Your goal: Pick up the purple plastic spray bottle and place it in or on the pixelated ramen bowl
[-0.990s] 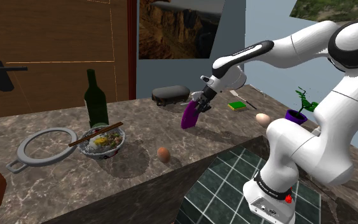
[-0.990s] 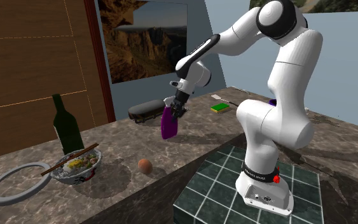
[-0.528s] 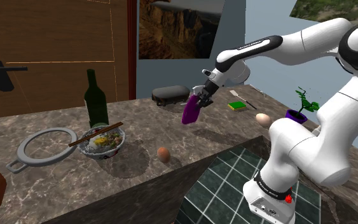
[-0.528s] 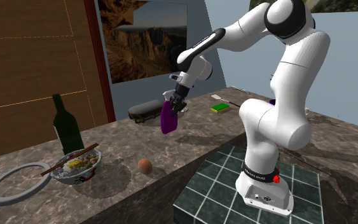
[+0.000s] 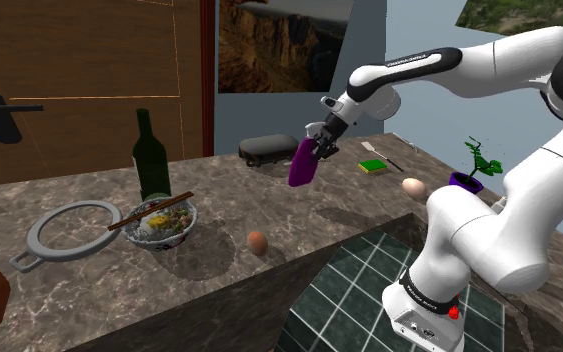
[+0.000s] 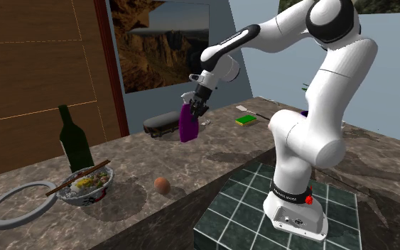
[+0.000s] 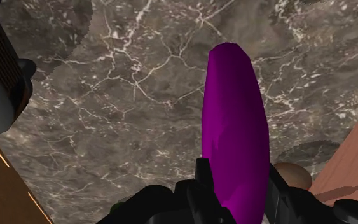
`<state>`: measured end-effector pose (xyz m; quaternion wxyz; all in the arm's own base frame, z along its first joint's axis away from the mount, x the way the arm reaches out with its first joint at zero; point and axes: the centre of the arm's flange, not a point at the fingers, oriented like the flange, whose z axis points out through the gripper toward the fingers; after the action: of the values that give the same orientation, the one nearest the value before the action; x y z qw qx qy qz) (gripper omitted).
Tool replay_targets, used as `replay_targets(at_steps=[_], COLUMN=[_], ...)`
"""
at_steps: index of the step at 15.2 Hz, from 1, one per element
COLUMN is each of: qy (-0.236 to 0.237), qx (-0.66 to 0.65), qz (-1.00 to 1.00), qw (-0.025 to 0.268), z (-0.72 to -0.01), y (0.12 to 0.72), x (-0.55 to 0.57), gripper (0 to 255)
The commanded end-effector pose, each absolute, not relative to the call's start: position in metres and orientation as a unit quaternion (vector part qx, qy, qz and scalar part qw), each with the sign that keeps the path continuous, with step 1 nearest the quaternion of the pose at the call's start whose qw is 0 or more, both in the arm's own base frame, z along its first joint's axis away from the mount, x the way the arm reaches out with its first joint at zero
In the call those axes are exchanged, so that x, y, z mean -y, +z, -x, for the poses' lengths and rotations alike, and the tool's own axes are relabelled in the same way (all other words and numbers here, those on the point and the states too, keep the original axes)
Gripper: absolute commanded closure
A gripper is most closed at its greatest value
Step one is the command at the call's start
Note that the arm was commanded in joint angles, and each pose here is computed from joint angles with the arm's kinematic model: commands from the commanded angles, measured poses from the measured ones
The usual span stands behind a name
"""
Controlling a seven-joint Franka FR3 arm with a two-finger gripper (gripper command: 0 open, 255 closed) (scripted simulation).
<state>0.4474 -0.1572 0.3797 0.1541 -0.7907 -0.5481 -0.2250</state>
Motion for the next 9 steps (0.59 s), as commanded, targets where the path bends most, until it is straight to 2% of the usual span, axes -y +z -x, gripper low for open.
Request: replay_targets(at_steps=[1, 9], qy=[-0.225, -0.225], qx=[0.548, 0.548], qz=[0.791, 0.791], qw=[0.154, 0.154], z=[-0.447, -0.447], y=[0.391, 0.433], x=[0.158, 0.158], gripper=[255, 255])
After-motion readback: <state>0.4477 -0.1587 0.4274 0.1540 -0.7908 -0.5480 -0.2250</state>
